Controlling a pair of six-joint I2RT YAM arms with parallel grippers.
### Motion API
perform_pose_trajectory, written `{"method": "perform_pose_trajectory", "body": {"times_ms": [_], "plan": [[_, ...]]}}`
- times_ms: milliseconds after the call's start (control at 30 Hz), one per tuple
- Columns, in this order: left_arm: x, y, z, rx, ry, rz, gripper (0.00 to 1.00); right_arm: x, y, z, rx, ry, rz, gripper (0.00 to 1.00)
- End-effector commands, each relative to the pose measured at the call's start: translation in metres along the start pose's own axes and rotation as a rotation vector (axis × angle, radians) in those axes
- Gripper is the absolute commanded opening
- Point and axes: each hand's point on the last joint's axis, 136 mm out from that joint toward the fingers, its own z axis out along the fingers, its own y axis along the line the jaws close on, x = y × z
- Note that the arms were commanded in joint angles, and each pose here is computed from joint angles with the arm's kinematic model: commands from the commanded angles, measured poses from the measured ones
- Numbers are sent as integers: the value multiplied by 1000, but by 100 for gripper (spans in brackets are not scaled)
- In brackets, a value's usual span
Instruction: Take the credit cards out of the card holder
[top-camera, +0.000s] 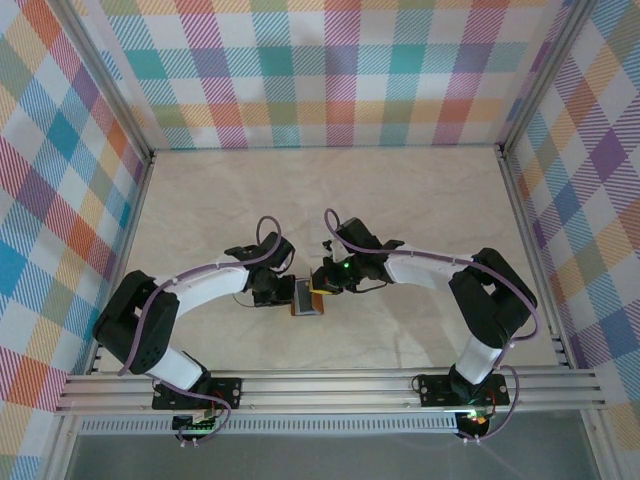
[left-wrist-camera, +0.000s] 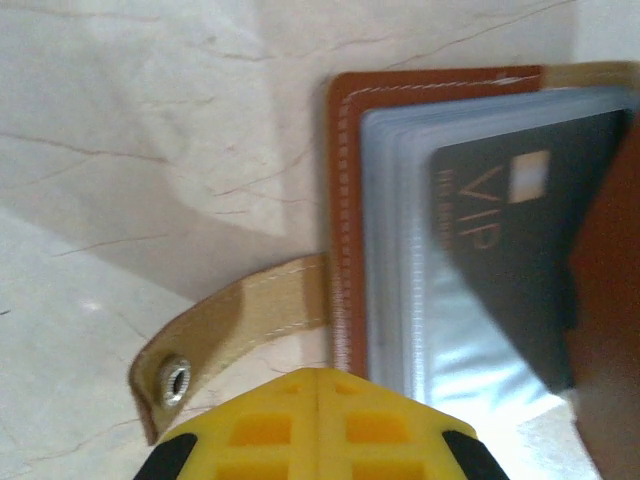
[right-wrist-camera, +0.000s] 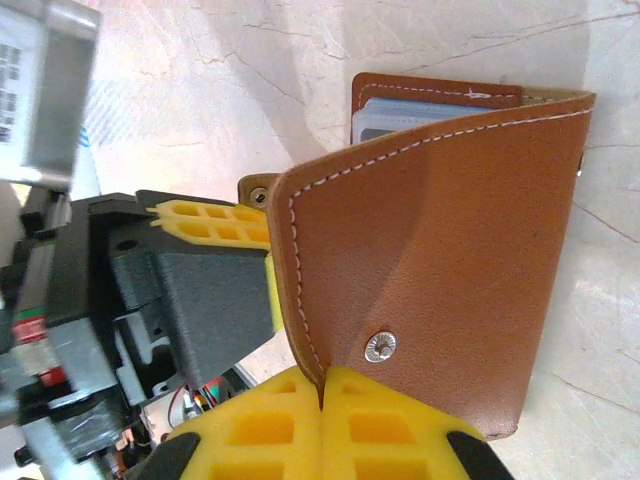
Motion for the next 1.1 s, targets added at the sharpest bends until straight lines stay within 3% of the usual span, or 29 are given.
{"method": "perform_pose_trajectory", "body": {"times_ms": [0,333,500,733,900,1067], "plan": [[-9,-27,-13,90,-17,-10,0,7,-15,4,54,37,15,0],[-11,-44,13,129,31,-6,1,6,-4,-1,36,30,4,0],[-5,-19,28,6,60,2,0,6,-10,-5,73,20,3,1],[3,-4,25,-36,55,3,0,5,-68,-35,426,-61,-18,36],[5,-2,24,-40,52,3,0,2,-112,-55,654,-112,-56,47],[1,-5,17,-36,38,8,0,5,-135,-44,695,-90,-56,57]]}}
